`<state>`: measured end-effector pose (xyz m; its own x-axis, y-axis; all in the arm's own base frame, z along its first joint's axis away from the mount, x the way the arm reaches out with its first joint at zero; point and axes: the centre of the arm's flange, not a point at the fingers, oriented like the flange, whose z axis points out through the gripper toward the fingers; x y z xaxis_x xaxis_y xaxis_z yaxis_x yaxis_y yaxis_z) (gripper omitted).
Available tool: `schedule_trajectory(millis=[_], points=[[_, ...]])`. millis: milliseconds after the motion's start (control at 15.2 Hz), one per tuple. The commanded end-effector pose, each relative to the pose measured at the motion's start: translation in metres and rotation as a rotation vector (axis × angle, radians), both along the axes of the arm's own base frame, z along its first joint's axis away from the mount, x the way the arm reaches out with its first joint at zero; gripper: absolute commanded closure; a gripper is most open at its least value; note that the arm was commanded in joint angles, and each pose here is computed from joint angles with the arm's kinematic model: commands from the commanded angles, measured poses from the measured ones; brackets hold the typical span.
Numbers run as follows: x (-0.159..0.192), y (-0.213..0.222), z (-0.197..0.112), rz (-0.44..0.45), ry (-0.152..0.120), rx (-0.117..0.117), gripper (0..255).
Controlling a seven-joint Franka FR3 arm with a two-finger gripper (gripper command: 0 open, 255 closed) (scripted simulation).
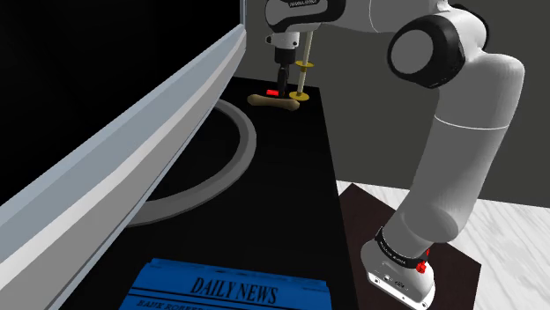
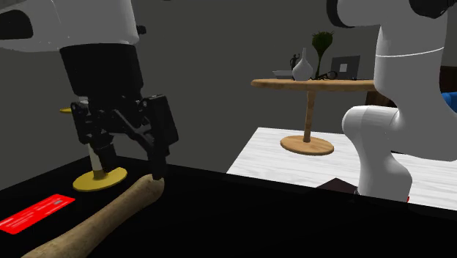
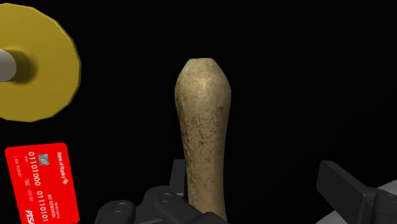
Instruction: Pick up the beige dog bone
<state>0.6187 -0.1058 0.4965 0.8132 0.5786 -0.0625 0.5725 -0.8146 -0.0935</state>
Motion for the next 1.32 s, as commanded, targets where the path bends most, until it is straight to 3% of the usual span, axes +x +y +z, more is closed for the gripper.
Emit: schedule_trajectory(millis=[0,132,726,792,1254], points=[[0.025,0.000,-0.013,0.036,0.005,0.013,0],[0.041,0.000,-0.020,0.057,0.008,0.021,0],[0.041,0.000,-0.060,0.057,0.008,0.021,0],[0.041,-0.001,-0.060,0.057,0.008,0.021,255],[0.041,-0.001,-0.060,0.057,0.008,0.021,255]])
